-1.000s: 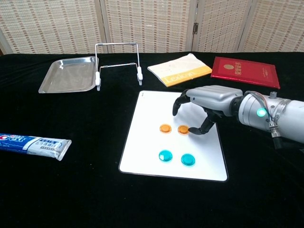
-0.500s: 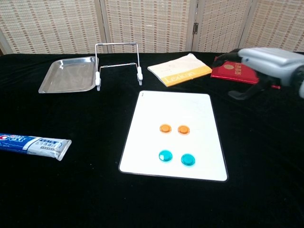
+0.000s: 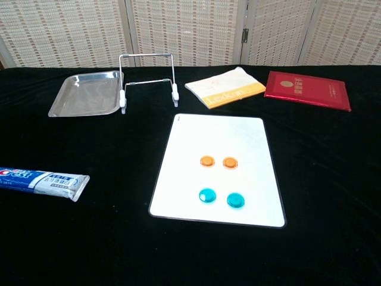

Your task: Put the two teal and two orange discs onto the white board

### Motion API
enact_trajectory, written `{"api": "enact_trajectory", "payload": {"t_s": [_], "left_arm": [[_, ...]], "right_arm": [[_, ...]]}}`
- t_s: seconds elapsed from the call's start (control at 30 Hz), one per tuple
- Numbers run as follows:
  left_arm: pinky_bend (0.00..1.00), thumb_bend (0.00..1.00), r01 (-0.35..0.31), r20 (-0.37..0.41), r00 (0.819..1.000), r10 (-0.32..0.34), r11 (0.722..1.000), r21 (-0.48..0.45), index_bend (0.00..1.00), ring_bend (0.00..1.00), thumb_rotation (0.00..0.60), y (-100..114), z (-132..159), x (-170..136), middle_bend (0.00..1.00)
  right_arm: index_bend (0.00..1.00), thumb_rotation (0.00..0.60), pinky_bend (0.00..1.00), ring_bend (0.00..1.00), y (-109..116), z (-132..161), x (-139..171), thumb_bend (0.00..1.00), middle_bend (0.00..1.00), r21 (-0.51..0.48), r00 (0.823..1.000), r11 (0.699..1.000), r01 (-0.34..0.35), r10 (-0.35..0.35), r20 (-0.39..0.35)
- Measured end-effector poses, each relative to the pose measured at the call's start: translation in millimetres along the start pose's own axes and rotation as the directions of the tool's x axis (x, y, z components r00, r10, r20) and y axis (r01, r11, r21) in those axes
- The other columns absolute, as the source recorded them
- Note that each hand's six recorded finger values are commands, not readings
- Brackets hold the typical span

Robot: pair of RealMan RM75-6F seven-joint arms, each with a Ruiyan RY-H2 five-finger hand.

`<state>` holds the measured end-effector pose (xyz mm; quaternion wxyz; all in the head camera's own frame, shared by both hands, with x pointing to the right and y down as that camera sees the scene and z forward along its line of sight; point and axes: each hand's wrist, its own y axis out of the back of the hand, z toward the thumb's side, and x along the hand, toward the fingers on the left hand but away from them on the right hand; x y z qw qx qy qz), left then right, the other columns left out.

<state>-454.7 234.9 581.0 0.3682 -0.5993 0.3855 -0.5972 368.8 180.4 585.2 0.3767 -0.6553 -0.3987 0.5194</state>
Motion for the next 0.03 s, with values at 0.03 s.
{"api": "enact_trajectory", "payload": {"t_s": [0.03], "left_arm": [[0.00,0.15,-0.001,0.001,1.000,0.001,1.000,-0.001,0.00,0.00,0.600,0.1,0.6,-0.1,0.00]], "right_arm": [[0.09,0.600,0.00,0.00,0.8,-2.2,5.3,0.44,0.08,-0.008,1.000,1.000,0.000,0.000,0.004]]}}
